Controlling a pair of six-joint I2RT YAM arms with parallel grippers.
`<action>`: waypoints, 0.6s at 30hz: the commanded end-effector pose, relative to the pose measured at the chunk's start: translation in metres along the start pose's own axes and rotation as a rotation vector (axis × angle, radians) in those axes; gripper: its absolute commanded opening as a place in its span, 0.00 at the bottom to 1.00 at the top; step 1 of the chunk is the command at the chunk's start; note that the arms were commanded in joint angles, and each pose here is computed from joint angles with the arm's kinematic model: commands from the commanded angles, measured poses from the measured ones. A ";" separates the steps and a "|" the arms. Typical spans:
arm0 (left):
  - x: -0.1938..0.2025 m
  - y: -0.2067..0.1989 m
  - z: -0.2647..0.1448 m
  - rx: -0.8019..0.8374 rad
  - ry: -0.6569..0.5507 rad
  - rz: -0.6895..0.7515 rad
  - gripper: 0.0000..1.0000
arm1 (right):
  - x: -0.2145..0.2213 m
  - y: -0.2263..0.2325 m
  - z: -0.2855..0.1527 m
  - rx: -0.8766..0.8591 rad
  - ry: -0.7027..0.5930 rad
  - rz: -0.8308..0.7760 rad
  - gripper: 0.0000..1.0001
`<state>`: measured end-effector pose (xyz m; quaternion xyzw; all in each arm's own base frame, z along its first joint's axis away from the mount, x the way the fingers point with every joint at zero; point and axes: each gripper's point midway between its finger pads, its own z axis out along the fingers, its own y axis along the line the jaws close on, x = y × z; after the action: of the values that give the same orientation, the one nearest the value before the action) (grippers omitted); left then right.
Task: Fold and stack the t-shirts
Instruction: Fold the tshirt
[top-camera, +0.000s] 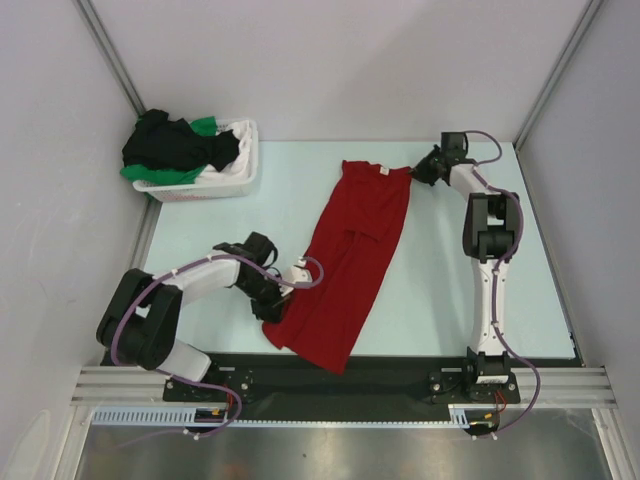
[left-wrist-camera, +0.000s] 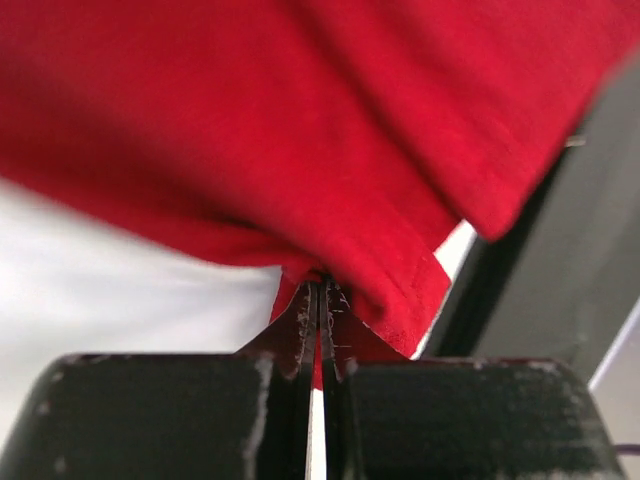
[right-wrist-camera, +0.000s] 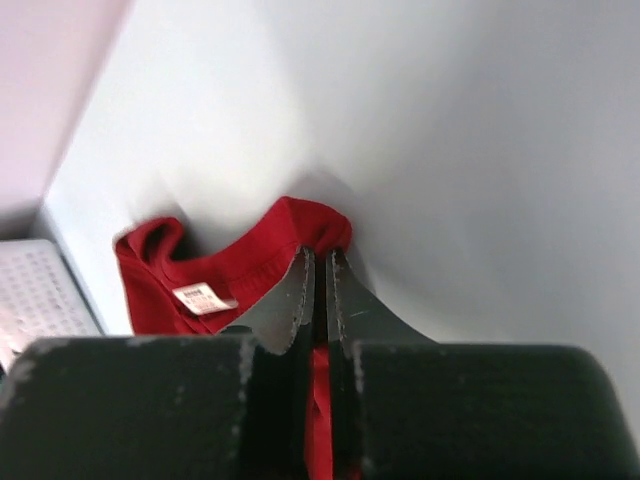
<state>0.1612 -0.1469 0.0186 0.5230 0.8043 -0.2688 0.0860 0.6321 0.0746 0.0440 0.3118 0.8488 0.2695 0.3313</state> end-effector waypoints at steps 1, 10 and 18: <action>-0.029 -0.034 0.017 0.151 -0.028 0.128 0.01 | 0.001 0.049 0.023 -0.088 -0.033 0.013 0.03; -0.079 -0.057 0.042 0.284 -0.043 0.188 0.14 | -0.002 0.101 0.034 -0.184 -0.098 -0.022 0.29; -0.049 -0.057 0.015 0.145 0.006 0.259 0.42 | -0.042 0.098 -0.035 -0.076 -0.183 -0.149 0.64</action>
<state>0.1343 -0.2231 0.0289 0.6055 0.7222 -0.3314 0.0450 0.6713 0.1322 0.0604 0.2745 0.8422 0.2767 0.3726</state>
